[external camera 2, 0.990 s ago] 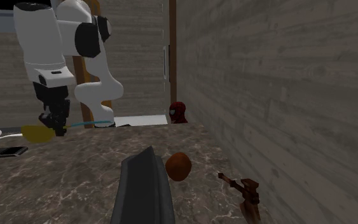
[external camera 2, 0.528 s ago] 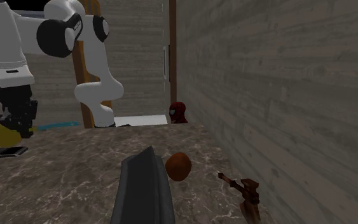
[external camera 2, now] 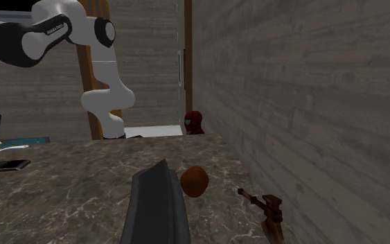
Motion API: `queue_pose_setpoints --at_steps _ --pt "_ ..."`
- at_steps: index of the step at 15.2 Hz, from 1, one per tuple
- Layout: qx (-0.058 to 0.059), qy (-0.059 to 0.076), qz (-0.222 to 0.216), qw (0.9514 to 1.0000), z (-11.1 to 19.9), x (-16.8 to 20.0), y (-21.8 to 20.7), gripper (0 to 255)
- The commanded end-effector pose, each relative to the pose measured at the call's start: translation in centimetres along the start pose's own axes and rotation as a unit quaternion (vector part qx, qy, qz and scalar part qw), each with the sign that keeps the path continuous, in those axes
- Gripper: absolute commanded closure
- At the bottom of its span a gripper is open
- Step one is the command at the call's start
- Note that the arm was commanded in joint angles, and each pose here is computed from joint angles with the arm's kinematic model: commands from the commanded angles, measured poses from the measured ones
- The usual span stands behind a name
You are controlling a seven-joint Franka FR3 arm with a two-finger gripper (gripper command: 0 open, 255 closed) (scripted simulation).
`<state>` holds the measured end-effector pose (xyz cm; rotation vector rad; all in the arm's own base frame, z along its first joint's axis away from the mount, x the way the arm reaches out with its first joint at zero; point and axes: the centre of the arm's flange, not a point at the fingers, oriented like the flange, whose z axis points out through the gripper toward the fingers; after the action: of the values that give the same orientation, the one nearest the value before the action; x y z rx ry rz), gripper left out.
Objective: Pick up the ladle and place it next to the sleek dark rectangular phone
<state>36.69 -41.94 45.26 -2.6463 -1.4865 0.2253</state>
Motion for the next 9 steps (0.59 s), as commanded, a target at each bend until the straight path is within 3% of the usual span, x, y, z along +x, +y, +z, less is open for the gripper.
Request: queue_pose_setpoints --at_steps 1,9 --pt "0.0 0.0 -0.001 1.0 1.0 -0.2 0.3 255" --pt "0.0 0.0 -0.001 1.0 5.1 0.1 1.0 255"
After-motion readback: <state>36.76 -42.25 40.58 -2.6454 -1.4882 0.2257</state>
